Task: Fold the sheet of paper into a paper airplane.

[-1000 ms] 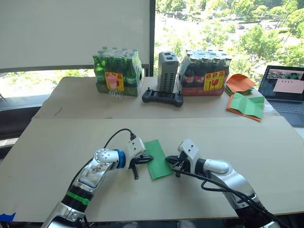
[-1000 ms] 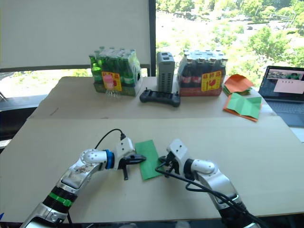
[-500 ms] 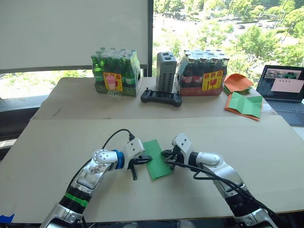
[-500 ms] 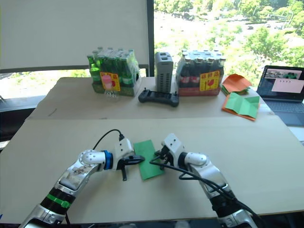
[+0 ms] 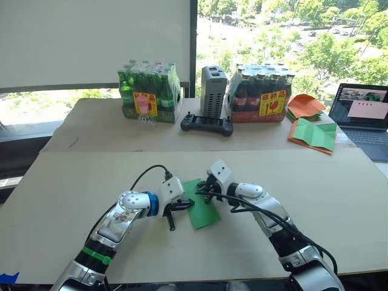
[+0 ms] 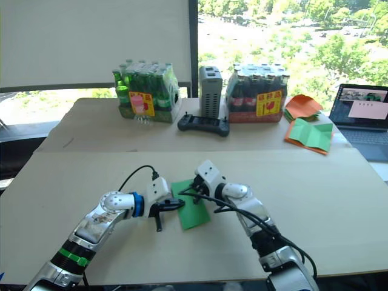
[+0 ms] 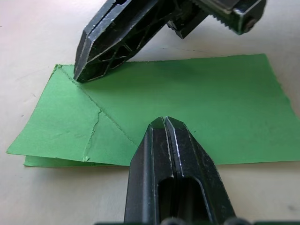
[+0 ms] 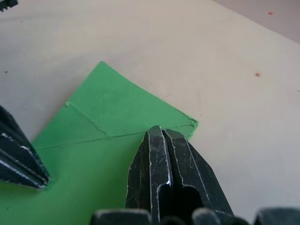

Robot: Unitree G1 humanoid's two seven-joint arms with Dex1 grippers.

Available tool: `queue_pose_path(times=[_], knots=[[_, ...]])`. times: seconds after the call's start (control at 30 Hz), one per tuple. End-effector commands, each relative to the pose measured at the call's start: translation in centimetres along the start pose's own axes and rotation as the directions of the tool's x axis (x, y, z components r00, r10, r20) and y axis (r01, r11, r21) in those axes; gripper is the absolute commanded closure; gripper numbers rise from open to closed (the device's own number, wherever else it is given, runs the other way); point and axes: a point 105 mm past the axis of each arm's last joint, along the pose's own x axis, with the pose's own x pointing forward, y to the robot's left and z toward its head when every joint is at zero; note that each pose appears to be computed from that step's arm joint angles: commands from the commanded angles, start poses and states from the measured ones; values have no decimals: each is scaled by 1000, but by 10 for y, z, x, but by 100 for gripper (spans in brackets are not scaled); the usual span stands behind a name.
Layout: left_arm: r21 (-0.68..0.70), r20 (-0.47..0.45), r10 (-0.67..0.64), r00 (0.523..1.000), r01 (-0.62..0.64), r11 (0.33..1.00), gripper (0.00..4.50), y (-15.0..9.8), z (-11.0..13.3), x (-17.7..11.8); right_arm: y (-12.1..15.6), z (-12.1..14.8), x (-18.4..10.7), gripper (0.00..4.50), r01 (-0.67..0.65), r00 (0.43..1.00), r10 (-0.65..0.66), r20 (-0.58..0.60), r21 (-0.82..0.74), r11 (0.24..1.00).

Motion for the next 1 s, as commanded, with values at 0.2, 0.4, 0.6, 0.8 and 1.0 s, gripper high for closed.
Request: queue_pose_path(times=[0.2, 0.4, 0.6, 0.8, 1.0], knots=[[-61, -103, -23, 994, 16, 998, 450, -7, -29, 0, -6, 0, 7, 448, 30, 1000, -30, 3, 2, 1000], [-60, -104, -21, 994, 15, 998, 450, -7, -29, -1, -7, -4, 5, 448, 35, 999, -35, -3, 5, 999], [-56, -106, -24, 994, 18, 998, 450, -6, -28, -1, -2, -8, -6, 448, 25, 1000, -25, -13, 7, 1000], [-55, -108, -27, 994, 21, 998, 450, -5, -28, -1, 5, -16, -19, 448, 15, 999, -14, -38, 16, 1000], [-54, -109, -29, 994, 23, 998, 450, -4, -28, 0, 12, -22, -26, 448, -2, 998, 3, -62, 26, 1000]])
